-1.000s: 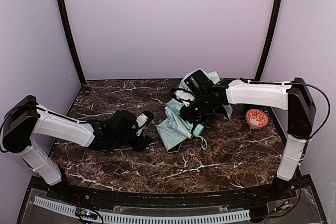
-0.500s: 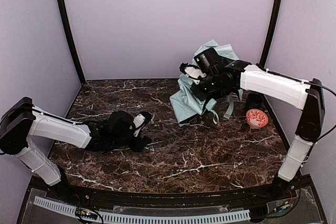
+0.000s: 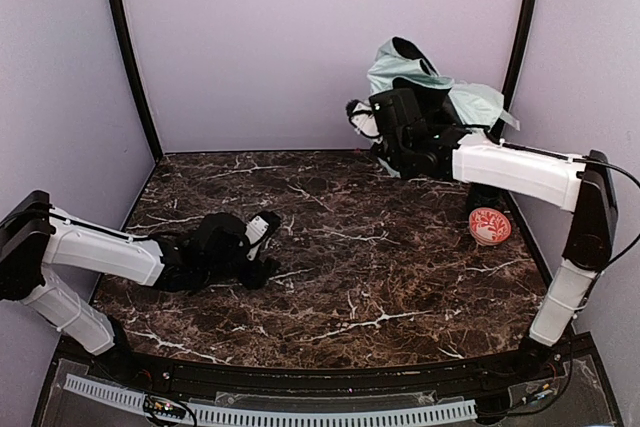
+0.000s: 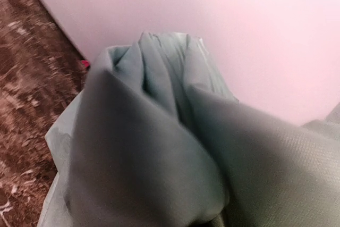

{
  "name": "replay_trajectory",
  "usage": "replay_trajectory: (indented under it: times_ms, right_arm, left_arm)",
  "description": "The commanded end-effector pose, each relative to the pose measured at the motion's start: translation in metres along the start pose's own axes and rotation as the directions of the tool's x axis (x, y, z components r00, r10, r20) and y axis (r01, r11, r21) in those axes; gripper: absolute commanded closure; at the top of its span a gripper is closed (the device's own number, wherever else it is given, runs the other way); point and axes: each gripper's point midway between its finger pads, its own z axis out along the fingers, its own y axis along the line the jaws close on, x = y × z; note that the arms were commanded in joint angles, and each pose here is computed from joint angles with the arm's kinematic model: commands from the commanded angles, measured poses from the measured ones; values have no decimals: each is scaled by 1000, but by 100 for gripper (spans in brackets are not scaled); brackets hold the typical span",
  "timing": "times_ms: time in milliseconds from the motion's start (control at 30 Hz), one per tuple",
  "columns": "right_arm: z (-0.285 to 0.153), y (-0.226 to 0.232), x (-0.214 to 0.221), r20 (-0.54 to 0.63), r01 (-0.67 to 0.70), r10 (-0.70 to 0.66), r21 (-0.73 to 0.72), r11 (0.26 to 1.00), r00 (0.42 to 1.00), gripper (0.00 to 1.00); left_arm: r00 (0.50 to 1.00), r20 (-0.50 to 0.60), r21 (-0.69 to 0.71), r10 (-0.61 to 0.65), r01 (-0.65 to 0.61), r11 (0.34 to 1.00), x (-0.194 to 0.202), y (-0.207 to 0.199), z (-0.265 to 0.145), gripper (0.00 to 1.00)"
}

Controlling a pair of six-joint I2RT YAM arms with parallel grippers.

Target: Put away the umbrella

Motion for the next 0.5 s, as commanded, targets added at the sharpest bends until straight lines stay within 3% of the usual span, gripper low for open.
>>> replay_trajectory:
  times_ms: [0,100,200,467]
  right_arm:
    - [-30,117,-5,143,266,-240,-208,941,960,100]
    - [-71,205,8,267,383,-285,-468,797,920,100]
    - [-102,261,24,285,393,-271,-636,664,919,100]
    - [-180,339,57,264,306,-174,-906,292,949,100]
  left_arm:
    - [1000,8,-41,-30,30,999,-2,11,-7,40]
    - [999,27,-49,-47,48,998,1,14,-11,39]
    - [999,12,-64,-52,52,997,4,18,-14,39]
    - [995,70,-22,-67,69,997,-6,16,-34,40]
